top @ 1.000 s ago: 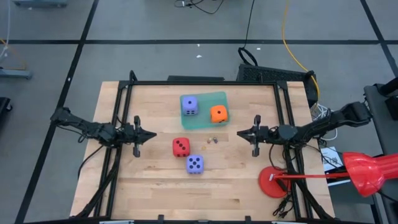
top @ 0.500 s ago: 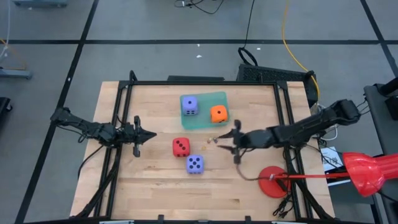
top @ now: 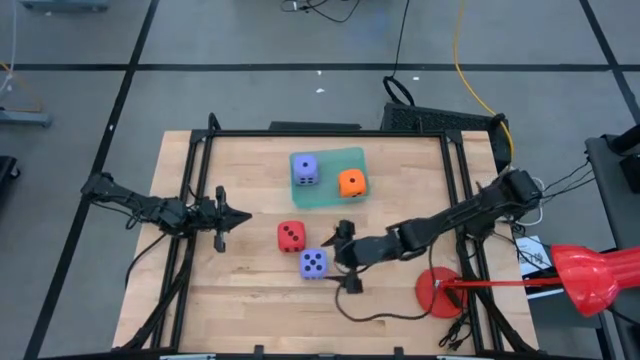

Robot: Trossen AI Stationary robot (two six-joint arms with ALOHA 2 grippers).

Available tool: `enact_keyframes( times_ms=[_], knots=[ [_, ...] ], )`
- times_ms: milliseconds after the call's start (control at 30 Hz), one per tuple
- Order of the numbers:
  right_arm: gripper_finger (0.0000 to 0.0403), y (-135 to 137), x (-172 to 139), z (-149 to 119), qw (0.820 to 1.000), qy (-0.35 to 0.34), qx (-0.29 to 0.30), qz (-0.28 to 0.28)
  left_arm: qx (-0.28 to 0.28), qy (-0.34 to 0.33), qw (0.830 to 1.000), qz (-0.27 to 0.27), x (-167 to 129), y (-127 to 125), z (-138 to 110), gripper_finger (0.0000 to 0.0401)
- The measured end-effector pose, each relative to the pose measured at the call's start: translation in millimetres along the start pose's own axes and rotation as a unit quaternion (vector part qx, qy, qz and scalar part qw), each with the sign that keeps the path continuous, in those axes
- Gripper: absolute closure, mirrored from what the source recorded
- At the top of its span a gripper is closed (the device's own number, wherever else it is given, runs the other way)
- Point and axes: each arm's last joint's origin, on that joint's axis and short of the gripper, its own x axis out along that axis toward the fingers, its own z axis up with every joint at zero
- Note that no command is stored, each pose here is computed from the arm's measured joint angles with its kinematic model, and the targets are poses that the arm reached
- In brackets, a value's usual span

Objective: Pick & Place Dice
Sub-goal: Put the large blue dice into the basket

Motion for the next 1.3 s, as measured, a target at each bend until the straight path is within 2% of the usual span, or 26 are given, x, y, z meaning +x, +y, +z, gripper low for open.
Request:
enact_keyframes(
  times_ms=[133, 300, 600, 933, 1067, 1300],
  knots=[
    [0.0005, 1.9, 18.5, 0.7, 1.0, 0.015, -0.004, 0.007, -0.001, 0.001, 1.0, 0.0, 0.0, 0.0, -0.2, 0.0397],
    [0.0004, -8.1, 32.9, 1.4, 0.999, 0.035, 0.0, -0.002, -0.001, 0.001, 1.0, -0.002, 0.0, -0.1, -0.3, 0.0382],
    [0.0003, -32.6, 51.2, -9.7, 0.996, 0.072, 0.052, 0.007, 0.001, 0.002, 1.0, -0.003, 0.0, -0.1, -0.4, 0.0376],
    [0.0003, -27.5, 60.8, -19.9, 0.995, 0.089, 0.047, -0.004, 0.001, 0.002, 1.0, -0.003, 0.0, -0.2, -0.6, 0.0375],
    [0.0003, -28.4, 71.4, -36.7, 0.991, 0.127, 0.047, -0.009, 0.002, 0.002, 1.0, -0.003, 0.0, -0.2, -0.6, 0.0375],
    [0.0003, -33.1, 85.0, -47.1, 0.989, 0.135, 0.064, -0.004, 0.002, 0.002, 1.0, -0.003, 0.0, -0.2, -0.6, 0.0375]
  ],
)
